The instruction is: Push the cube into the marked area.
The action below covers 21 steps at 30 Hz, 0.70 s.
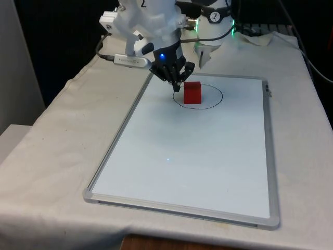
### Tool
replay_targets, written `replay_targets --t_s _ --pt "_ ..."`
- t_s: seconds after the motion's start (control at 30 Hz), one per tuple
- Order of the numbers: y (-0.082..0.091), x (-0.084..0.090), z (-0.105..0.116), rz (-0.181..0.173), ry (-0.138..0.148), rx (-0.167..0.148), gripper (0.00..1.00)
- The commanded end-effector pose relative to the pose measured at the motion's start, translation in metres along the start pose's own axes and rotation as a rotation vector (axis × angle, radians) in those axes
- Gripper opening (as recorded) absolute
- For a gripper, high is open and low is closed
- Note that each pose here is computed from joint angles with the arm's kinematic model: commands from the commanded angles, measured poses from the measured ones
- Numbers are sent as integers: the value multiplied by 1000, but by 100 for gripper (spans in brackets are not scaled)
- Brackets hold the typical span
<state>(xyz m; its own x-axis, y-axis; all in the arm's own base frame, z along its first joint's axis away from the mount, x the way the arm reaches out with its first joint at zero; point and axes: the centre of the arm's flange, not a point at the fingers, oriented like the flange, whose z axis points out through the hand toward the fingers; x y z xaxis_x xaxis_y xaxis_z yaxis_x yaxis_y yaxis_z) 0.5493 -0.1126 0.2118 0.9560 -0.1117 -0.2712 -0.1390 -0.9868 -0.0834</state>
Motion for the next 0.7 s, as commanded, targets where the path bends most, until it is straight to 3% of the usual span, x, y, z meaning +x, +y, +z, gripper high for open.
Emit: replay_targets --t_s 0.0,0.33,0.6,0.63,0.67 --pt "0 0 0 0 0 0 0" --pt "9 12 -15 14 10 -1 0" --pt "7 29 -31 4 57 -4 0" --pt "10 28 -30 8 48 -12 0" --pt "6 31 -32 2 63 -3 0"
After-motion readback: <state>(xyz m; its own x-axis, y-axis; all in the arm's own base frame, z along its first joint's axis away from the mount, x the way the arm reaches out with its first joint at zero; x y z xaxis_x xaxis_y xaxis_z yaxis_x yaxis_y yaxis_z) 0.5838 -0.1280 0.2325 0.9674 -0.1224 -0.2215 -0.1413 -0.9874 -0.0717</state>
